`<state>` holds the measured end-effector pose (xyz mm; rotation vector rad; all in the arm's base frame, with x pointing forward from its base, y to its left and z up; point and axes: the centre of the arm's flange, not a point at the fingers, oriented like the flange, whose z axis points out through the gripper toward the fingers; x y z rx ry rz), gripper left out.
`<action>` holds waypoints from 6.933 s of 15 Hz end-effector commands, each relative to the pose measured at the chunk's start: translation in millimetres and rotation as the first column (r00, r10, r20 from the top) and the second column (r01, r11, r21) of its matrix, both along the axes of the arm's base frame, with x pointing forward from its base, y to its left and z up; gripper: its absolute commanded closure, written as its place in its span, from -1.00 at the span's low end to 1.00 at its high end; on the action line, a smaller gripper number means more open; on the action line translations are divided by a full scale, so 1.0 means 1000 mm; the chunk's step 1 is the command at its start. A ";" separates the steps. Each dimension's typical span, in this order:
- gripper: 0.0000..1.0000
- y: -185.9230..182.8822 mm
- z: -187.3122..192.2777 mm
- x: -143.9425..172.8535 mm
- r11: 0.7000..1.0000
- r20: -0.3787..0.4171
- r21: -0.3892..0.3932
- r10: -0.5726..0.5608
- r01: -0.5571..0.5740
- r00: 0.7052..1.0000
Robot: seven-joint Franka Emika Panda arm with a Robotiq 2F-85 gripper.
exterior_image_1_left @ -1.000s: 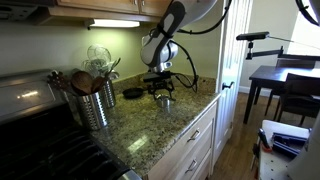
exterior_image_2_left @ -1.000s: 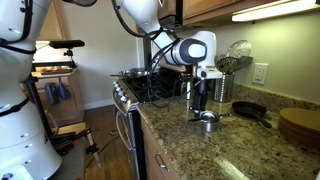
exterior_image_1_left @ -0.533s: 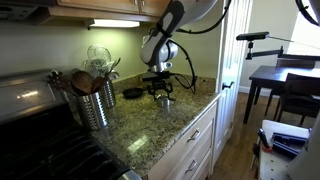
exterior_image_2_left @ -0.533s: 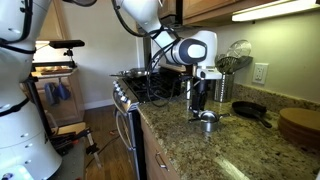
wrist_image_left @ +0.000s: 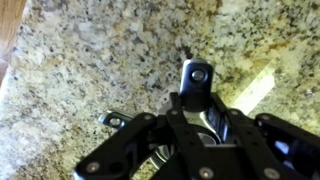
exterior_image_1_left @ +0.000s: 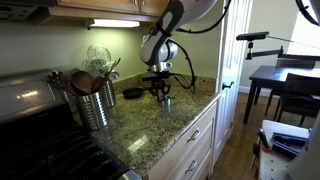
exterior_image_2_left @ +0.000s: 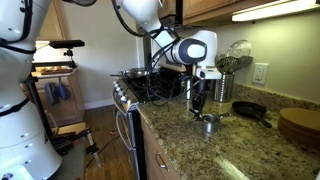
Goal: Unstack the cups
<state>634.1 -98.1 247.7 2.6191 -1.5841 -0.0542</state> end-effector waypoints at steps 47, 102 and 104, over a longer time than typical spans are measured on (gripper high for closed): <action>0.75 0.121 0.067 0.014 0.955 0.005 -0.055 0.291 -0.290 0.957; -0.56 0.132 0.016 -0.033 0.849 -0.086 0.175 0.518 -0.499 0.851; -0.34 0.132 0.016 -0.033 0.849 -0.088 0.175 0.518 -0.499 0.851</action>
